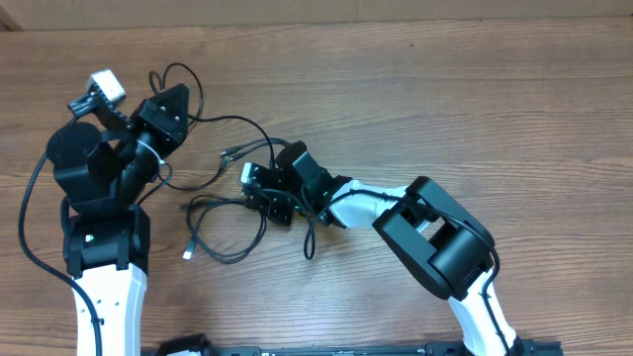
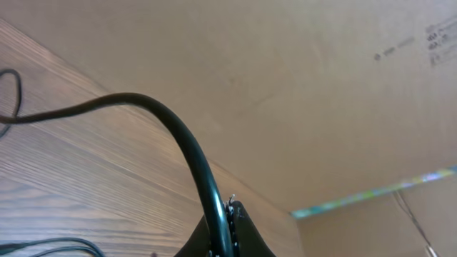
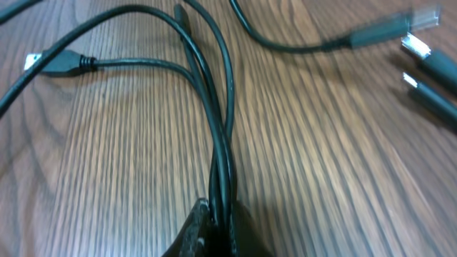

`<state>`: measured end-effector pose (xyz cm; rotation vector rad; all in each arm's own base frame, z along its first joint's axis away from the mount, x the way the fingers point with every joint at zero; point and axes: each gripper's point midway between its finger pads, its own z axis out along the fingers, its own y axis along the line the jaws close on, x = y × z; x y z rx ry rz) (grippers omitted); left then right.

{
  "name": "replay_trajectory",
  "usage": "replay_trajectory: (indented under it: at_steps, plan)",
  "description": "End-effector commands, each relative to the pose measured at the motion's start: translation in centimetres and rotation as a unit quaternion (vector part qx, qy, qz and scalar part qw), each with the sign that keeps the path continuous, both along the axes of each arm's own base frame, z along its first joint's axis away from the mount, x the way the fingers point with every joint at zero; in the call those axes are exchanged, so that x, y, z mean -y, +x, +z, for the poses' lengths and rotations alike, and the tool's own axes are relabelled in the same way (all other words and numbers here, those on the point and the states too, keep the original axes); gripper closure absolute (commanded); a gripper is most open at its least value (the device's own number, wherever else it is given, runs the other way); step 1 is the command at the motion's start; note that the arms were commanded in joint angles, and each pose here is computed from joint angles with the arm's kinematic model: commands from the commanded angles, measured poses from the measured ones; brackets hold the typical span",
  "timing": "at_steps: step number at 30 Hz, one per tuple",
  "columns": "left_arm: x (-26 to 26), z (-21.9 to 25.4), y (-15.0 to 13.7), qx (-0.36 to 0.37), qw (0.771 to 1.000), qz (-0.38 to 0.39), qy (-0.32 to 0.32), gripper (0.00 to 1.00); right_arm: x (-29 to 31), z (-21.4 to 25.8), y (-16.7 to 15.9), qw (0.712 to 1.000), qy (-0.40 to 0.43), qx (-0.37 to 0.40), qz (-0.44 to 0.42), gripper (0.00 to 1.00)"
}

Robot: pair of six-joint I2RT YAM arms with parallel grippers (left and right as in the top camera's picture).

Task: Untangle cables

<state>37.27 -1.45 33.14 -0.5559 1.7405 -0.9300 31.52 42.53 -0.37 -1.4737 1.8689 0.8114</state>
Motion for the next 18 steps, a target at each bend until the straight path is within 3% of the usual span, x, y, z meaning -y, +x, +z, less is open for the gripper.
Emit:
replay_trajectory:
  at_steps: [1, 9, 18]
  plan:
    - [-3.5, 0.9, -0.2, 0.013, 0.998, 0.041, 0.034, 0.96, 5.9, -4.7, 2.0, 0.991, -0.082, -0.058, -0.083, 0.96]
    - [-9.1, -2.3, -1.8, -0.046, 0.991, 0.102, 0.077, 0.96, 16.7, -7.4, 4.6, 0.953, -0.152, -0.172, -0.195, 0.96]
    - [-9.1, -4.2, -2.5, -0.075, 0.986, 0.086, 0.121, 0.96, 28.6, -8.5, 6.0, 0.891, -0.174, -0.275, -0.317, 0.96]
